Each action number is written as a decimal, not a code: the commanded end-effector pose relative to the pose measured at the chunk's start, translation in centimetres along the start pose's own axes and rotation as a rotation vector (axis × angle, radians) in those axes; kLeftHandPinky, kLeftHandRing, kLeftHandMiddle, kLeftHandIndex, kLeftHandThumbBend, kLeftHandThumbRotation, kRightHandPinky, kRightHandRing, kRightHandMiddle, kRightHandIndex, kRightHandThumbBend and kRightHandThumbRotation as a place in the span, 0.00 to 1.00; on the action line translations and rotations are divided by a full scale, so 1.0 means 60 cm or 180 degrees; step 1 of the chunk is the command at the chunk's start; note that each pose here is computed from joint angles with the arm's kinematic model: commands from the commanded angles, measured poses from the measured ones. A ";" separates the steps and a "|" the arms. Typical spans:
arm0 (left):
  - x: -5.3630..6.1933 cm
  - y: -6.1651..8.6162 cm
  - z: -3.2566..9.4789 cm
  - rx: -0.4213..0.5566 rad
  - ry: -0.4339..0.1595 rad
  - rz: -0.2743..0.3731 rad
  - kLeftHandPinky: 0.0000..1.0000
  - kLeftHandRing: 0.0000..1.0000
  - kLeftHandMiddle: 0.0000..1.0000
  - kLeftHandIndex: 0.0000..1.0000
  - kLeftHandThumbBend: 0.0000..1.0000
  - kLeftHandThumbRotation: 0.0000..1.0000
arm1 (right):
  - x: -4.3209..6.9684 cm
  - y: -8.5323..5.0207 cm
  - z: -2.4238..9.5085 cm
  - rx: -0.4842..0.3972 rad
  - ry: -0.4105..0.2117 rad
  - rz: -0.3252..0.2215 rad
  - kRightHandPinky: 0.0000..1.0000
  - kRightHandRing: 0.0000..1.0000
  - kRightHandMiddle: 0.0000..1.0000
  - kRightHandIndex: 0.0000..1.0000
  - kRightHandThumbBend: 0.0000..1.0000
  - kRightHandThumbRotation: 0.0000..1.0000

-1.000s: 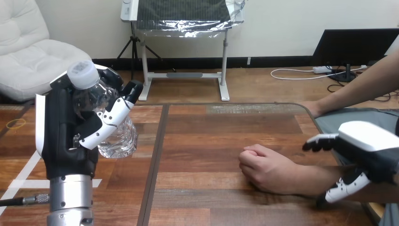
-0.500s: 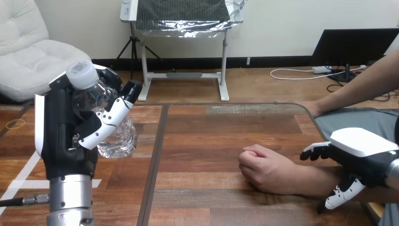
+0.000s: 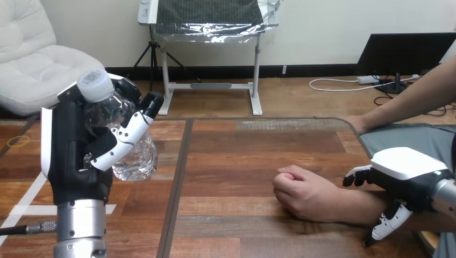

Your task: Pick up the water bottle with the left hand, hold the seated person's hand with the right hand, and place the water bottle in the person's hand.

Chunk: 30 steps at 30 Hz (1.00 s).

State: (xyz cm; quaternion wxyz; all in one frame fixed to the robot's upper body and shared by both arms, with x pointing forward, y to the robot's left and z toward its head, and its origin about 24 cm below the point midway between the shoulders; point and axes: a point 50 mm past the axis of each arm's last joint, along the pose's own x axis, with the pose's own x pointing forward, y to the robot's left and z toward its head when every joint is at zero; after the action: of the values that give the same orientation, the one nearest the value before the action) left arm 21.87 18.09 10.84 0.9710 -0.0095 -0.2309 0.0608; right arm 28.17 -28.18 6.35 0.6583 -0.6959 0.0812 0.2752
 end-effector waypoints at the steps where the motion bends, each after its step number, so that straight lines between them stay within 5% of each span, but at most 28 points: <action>1: 0.016 -0.009 0.021 -0.0034 -0.0279 -0.0044 0.21 0.27 0.34 0.36 0.50 0.00 | 0.023 0.005 0.017 -0.0010 -0.0061 0.0000 0.74 0.78 0.80 0.81 1.00 0.28; 30: 0.015 -0.003 0.025 -0.0059 -0.0305 -0.0014 0.20 0.27 0.33 0.36 0.51 0.00 | 0.057 0.038 0.030 0.0001 0.0087 0.0253 0.56 0.72 0.75 0.76 0.98 0.26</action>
State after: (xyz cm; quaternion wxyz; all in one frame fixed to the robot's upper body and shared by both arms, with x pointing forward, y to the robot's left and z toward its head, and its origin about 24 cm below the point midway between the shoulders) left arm 21.84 18.18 10.86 0.9706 -0.0094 -0.2321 0.0629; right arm 29.70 -27.11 4.91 0.6475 -0.7070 0.1023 0.2655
